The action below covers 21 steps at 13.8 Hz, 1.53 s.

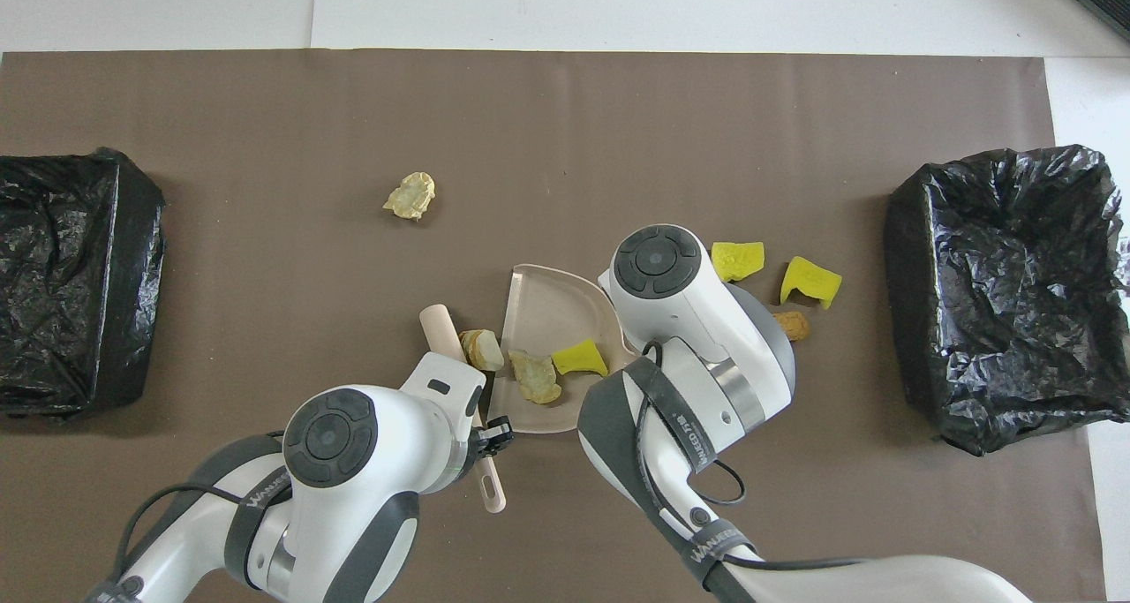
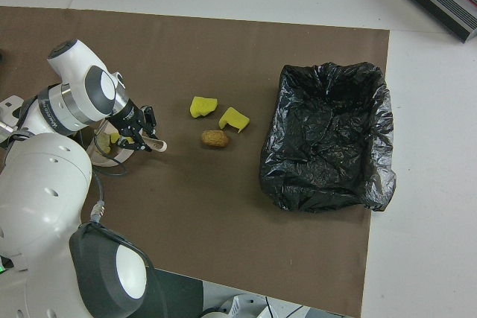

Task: Sweep and dump trash in bin
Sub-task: 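Sweep trash pieces into the dustpan with the brush in the left gripper, then sweep more trash pieces into the dustpan with the left gripper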

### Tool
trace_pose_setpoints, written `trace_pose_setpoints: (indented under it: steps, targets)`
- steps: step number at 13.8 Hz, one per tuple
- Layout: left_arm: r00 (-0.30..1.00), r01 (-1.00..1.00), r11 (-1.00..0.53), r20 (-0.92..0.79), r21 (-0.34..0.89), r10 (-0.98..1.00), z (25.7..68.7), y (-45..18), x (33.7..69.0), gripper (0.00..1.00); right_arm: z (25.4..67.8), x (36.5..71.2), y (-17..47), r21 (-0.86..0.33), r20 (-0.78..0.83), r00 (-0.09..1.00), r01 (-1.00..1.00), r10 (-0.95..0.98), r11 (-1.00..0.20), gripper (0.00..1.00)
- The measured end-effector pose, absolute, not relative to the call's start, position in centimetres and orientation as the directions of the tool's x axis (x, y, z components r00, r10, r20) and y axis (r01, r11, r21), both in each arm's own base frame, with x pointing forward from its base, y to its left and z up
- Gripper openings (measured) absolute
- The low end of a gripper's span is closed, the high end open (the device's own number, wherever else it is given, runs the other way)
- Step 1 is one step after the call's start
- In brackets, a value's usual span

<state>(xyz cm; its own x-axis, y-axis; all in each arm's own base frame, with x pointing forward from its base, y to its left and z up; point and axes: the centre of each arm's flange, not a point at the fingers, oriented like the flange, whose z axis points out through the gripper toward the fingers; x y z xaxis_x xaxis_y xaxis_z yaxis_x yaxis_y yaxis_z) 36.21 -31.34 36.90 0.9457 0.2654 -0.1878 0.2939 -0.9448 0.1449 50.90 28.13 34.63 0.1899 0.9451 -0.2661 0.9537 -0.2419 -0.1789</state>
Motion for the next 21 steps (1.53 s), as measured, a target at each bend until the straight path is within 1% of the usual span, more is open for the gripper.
trace_pose_setpoints:
  steps: [2, 6, 9, 12, 14, 16, 18, 21]
  targets:
    - [0.957, 0.259, -0.952, -0.175, 0.163, 0.231, 37.6, -33.2, 35.7, 0.26, 34.6, 50.9, 28.1, -0.179, -0.266, 0.190, 0.954, 0.945, -0.242, 0.32]
    - [0.982, 0.157, -0.966, -0.141, 0.206, 0.130, 39.1, -36.3, 36.1, 0.26, 34.6, 50.9, 28.1, -0.179, -0.266, 0.190, 0.954, 0.945, -0.242, 0.32]
    - [0.988, 0.112, -0.969, -0.125, 0.222, 0.085, 39.6, -36.6, 36.8, 0.26, 34.6, 50.9, 28.1, -0.179, -0.266, 0.190, 0.954, 0.945, -0.242, 0.32]
    - [0.988, 0.100, -0.971, -0.133, 0.217, 0.073, 39.8, -35.4, 37.9, 0.26, 34.6, 50.9, 28.1, -0.179, -0.266, 0.190, 0.954, 0.945, -0.242, 0.32]
    - [0.991, 0.062, -0.983, -0.128, 0.173, 0.040, 39.5, -33.1, 39.4, 0.26, 34.6, 50.9, 28.1, -0.179, -0.266, 0.191, 0.953, 0.945, -0.243, 0.32]
    - [0.993, 0.029, -0.994, -0.119, 0.105, 0.016, 40.1, -30.4, 41.3, 0.26, 34.6, 50.8, 28.1, -0.171, -0.272, 0.221, 0.947, 0.937, -0.273, 0.32]
    - [0.994, 0.005, -0.996, -0.109, 0.094, -0.005, 41.1, -27.6, 44.1, 0.26, 34.7, 50.7, 28.2, -0.153, -0.281, 0.284, 0.930, 0.917, -0.334, 0.32]
    - [0.996, -0.047, -0.994, -0.066, 0.100, -0.054, 41.9, -23.2, 49.3, 0.26, 34.9, 50.4, 28.9, -0.112, -0.295, 0.398, 0.888, 0.869, -0.445, 0.32]
